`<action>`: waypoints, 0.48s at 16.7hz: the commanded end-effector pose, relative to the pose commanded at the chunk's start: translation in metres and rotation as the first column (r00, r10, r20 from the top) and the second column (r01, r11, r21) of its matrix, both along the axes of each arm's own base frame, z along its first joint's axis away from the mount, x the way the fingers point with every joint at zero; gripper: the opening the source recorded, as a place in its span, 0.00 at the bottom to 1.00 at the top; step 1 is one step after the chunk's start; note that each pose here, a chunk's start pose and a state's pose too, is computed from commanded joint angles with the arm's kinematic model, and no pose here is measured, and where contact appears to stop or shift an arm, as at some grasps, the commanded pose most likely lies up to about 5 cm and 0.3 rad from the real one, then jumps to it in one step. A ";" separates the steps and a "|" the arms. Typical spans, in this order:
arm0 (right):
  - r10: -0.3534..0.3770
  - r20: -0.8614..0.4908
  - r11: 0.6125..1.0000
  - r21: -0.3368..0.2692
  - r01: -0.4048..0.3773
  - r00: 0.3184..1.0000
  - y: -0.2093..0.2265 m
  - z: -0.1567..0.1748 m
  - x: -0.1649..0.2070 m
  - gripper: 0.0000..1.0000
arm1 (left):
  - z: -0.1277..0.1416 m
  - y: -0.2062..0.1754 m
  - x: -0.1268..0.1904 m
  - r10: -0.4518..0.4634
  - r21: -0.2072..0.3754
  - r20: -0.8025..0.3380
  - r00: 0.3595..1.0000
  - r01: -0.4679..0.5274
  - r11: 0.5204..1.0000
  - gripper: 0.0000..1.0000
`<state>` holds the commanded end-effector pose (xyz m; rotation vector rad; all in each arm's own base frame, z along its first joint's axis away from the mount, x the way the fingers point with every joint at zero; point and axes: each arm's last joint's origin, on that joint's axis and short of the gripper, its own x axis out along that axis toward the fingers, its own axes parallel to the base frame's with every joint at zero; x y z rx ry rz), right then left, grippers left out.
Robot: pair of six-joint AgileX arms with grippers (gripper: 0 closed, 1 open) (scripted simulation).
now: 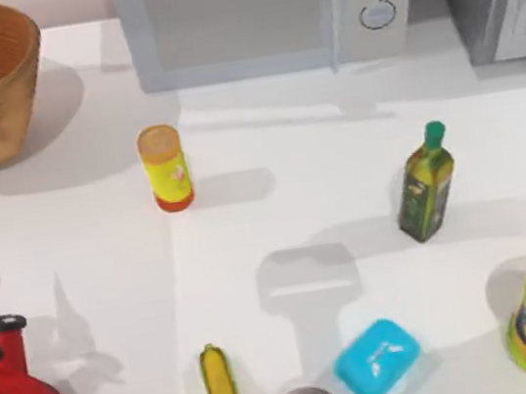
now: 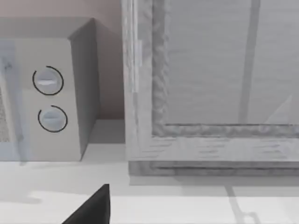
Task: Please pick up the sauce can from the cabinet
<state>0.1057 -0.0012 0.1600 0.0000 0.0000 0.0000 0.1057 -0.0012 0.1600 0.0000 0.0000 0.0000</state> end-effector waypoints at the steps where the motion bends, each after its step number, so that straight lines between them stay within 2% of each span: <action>1: 0.000 0.000 1.000 0.000 0.000 1.000 0.000 0.000 0.000 1.00 | 0.000 0.000 0.000 0.000 0.000 0.000 1.000 0.000 1.000 1.00; 4: 0.002 -0.001 1.000 0.001 -0.002 1.000 0.000 0.008 0.000 1.00 | 0.000 0.000 0.000 0.000 0.000 0.000 1.000 0.000 1.000 1.00; 8: 0.004 -0.010 1.000 0.004 -0.004 1.000 0.003 0.056 0.002 1.00 | 0.000 0.000 0.000 0.000 0.000 0.000 1.000 0.000 1.000 1.00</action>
